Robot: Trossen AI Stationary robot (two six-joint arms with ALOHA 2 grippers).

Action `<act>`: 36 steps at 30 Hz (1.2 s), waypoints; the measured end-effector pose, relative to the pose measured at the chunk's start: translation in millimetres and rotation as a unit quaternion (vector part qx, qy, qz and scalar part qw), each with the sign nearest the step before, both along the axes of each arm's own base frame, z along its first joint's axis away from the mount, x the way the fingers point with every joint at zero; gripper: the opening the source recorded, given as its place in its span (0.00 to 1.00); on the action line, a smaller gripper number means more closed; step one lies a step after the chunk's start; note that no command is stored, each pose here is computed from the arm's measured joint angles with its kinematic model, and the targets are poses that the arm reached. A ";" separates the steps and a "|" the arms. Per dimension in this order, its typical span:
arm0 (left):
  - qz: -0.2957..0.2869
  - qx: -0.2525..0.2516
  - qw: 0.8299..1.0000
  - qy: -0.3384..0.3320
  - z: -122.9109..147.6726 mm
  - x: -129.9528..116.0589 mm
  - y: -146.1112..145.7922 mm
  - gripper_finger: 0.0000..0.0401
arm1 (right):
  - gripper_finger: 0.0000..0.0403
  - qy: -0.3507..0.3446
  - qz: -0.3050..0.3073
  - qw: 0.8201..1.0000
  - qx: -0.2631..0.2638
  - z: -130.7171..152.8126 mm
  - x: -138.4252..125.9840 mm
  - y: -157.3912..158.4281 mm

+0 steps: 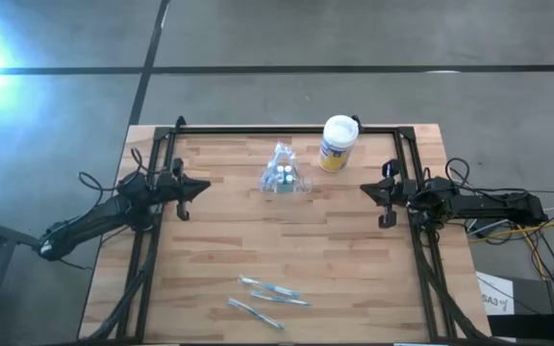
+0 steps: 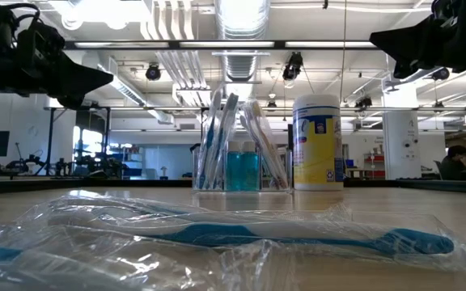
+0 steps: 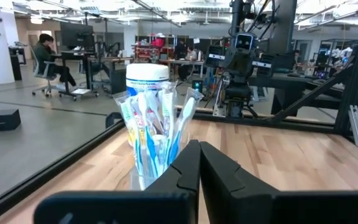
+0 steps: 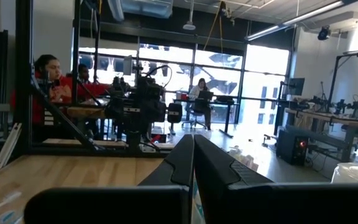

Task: Pick & Place toothbrushing station
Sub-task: Put the blue toothbrush into the transparent organizer

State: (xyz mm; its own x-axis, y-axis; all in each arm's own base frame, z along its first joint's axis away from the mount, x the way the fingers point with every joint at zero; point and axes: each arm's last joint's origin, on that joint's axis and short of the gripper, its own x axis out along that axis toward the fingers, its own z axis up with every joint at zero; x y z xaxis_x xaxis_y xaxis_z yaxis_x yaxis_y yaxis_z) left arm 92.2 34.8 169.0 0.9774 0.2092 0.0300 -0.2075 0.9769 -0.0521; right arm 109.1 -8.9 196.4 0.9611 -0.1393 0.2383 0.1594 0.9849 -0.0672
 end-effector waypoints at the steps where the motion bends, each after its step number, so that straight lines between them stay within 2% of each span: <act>1: 0.000 0.000 1.000 0.000 -0.1 0.0 0.0 0.02 | 0.02 0.000 0.000 1.000 0.000 0.0 0.0 0.0; 7: 0.000 0.000 1.000 0.000 -0.2 0.0 0.0 0.02 | 0.02 0.000 0.000 1.000 0.000 0.1 0.0 0.0; 15: 0.000 -0.002 1.000 0.001 -0.5 0.1 0.0 0.07 | 0.02 0.004 -0.048 0.999 0.016 -1.0 0.5 -3.0; 30: 0.000 -0.003 1.000 0.003 -1.1 0.1 0.0 0.05 | 0.02 -0.001 -0.049 0.999 0.018 -0.2 1.8 -3.1; 36: 0.000 -0.004 1.000 0.003 -1.4 0.1 0.1 0.05 | 0.02 -0.005 -0.034 0.998 0.047 10.9 7.5 -1.6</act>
State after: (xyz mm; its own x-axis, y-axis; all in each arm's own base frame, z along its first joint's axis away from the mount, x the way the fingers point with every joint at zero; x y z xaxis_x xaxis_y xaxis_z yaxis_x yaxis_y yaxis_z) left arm 92.3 34.8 167.7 0.9776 0.2095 0.0220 -0.2079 0.9764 -0.0580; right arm 116.7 -10.5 207.2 0.9464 -0.2257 0.2312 0.2257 0.9738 0.0268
